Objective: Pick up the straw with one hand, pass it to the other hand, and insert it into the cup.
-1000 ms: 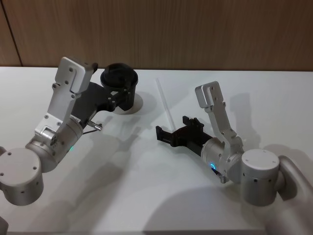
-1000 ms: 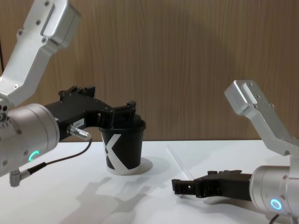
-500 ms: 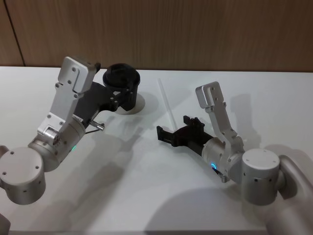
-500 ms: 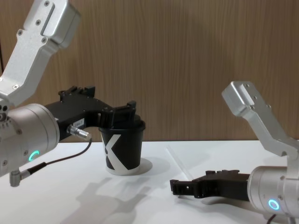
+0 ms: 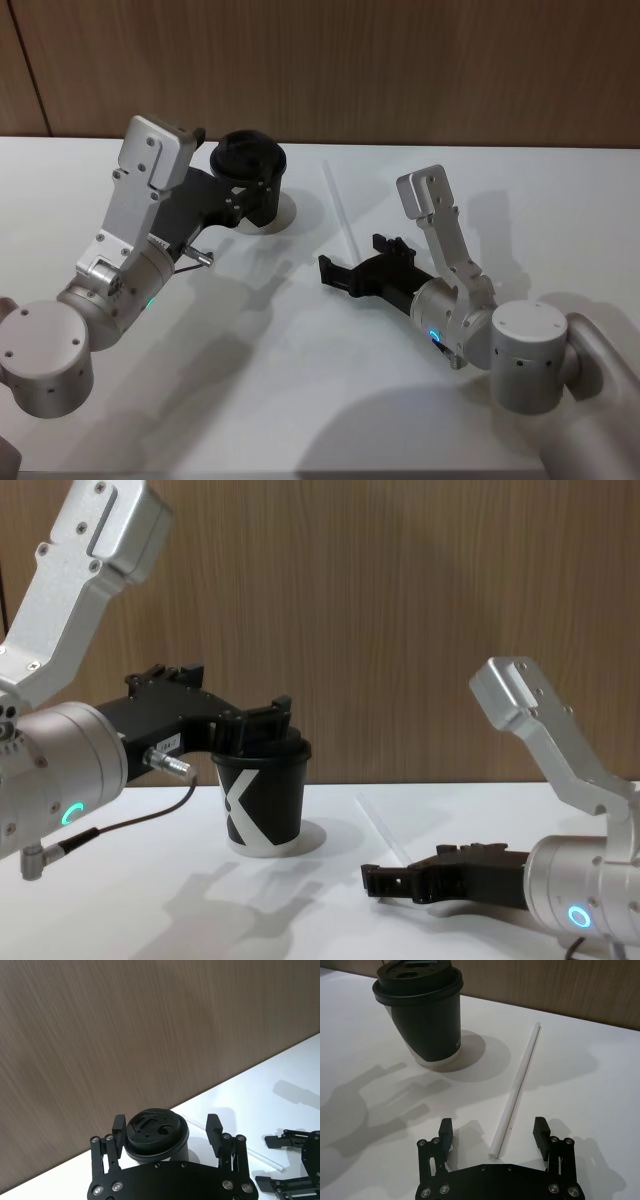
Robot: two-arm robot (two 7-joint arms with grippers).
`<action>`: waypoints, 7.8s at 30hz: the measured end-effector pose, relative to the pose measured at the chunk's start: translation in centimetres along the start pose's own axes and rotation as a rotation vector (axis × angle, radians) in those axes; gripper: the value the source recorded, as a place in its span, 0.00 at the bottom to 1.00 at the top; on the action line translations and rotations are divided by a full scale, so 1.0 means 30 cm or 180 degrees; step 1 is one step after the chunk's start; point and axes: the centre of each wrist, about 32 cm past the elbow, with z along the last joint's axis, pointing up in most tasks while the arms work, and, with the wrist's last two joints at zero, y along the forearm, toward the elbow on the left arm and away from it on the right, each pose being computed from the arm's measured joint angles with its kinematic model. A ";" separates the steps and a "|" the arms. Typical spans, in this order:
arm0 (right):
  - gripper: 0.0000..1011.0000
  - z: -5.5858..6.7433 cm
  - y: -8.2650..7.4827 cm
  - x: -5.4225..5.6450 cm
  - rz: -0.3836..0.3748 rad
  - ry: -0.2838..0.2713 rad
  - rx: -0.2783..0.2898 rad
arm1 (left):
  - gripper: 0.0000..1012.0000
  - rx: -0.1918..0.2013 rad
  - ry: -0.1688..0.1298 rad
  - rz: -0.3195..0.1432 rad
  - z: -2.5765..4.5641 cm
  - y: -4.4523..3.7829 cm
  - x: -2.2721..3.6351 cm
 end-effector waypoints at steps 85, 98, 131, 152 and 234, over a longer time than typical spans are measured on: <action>0.29 -0.008 0.011 0.008 -0.0007 0.0023 -0.0031 | 0.99 0.0000 0.0000 0.0000 0.000 0.000 0.000; 0.21 -0.008 0.011 0.008 -0.0007 0.0023 -0.0031 | 0.99 0.0000 0.0000 0.0000 0.000 0.000 0.000; 0.04 -0.008 0.011 0.008 -0.0005 0.0024 -0.0034 | 0.99 0.0000 0.0000 0.0000 0.000 0.000 0.000; 0.02 -0.008 0.009 0.009 -0.0012 0.0023 -0.0030 | 0.99 0.0000 0.0000 0.0000 0.000 0.000 0.000; 0.02 0.040 -0.381 0.063 -0.0187 -0.0769 0.1762 | 0.99 0.0000 0.0000 0.0000 0.000 0.000 0.000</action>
